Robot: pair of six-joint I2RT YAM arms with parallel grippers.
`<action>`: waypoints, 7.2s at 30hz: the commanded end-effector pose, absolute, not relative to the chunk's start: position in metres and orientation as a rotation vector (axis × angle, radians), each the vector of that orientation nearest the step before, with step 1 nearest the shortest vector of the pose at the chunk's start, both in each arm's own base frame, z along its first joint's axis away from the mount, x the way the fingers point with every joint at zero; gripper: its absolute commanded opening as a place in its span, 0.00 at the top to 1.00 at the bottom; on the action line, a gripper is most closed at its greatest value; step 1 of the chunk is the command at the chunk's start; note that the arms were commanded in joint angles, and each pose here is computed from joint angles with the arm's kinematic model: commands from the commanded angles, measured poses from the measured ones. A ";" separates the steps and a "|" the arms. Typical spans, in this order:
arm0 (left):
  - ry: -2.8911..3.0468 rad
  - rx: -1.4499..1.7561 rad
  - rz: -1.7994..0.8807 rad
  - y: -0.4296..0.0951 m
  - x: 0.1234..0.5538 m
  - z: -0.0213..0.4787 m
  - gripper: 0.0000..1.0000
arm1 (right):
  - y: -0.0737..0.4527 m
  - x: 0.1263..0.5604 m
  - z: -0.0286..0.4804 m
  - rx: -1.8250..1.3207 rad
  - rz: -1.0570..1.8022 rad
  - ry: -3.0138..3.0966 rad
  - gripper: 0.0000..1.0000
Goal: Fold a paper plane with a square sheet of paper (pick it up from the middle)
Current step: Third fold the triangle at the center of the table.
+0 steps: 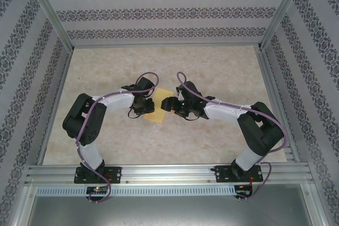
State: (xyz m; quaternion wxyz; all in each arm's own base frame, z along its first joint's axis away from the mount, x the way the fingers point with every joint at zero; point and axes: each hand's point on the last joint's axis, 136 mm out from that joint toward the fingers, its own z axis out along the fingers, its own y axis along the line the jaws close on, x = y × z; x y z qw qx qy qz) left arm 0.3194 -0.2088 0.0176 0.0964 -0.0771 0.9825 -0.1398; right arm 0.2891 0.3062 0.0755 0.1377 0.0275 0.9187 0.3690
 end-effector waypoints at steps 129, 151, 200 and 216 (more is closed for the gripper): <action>2.877 -0.258 -0.537 -0.246 0.328 0.022 0.88 | 0.324 0.270 0.041 0.125 1.185 2.859 0.93; 2.915 -0.265 -0.520 -0.244 0.322 0.010 0.90 | 0.331 0.280 0.031 0.106 1.145 2.878 0.87; 2.912 -0.258 -0.550 -0.245 0.319 0.015 0.90 | 0.332 0.281 0.006 0.116 1.097 2.918 0.88; 2.770 -0.422 -0.472 -0.202 0.323 0.065 0.81 | 0.318 0.272 -0.012 0.122 0.995 2.976 0.65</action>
